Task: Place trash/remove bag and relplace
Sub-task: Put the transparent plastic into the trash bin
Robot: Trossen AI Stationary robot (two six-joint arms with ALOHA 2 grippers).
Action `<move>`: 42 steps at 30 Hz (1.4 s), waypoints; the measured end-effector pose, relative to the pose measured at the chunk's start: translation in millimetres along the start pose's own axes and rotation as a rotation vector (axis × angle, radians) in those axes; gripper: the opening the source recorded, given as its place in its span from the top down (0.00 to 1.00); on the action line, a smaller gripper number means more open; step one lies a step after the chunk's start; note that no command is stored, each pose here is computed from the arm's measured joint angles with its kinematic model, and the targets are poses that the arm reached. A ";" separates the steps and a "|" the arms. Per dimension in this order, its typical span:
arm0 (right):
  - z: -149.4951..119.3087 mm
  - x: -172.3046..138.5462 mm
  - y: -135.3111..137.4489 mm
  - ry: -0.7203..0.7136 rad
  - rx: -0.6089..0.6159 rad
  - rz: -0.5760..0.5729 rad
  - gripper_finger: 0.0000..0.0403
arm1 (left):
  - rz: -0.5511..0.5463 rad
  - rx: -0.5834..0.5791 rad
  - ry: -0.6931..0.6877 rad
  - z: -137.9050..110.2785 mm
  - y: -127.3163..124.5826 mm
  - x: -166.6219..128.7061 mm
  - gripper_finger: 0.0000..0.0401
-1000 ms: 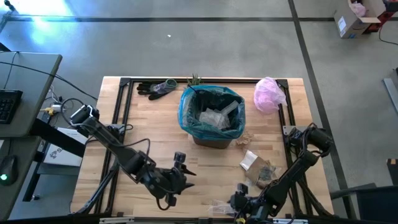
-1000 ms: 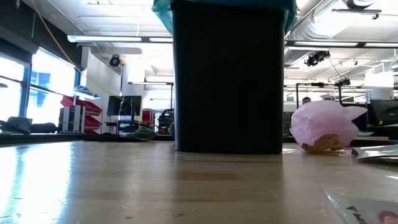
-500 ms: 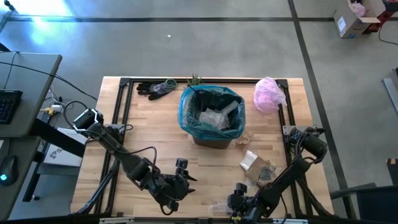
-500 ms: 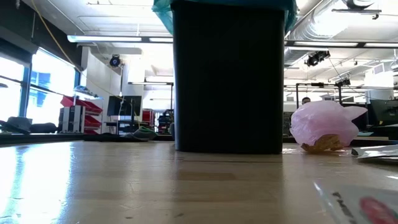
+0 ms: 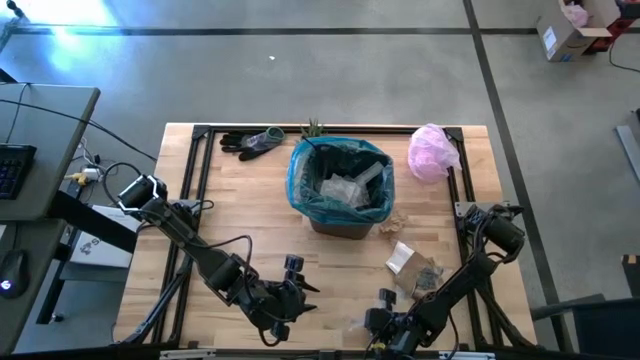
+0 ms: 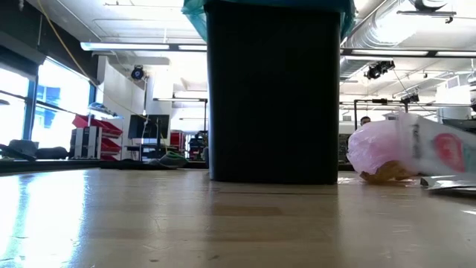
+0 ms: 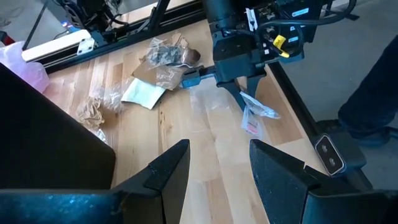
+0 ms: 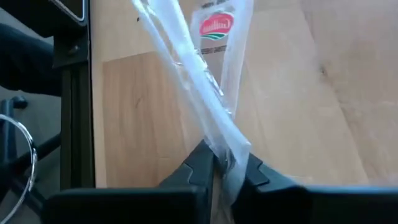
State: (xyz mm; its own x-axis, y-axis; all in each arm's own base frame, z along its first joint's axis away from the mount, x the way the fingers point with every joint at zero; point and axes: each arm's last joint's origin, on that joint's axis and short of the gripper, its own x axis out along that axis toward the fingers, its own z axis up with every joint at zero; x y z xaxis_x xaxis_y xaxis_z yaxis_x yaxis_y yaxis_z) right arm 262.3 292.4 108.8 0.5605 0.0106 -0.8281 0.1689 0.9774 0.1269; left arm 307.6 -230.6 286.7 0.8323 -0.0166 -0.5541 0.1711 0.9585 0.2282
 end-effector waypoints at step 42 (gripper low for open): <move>262.6 -231.6 -107.3 -0.359 -0.232 -0.789 1.00 | -0.013 -0.369 -0.160 -89.8 -28.3 24.6 0.62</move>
State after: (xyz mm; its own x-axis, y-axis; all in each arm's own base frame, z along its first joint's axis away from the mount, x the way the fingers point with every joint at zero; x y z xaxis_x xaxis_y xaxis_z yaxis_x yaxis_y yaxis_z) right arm 327.2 129.7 430.3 0.5768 -0.7111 -0.4021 0.4660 0.6906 -0.5531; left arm 275.8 -232.6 194.7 0.9080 -0.0452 -0.4166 0.0049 0.9953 -0.0971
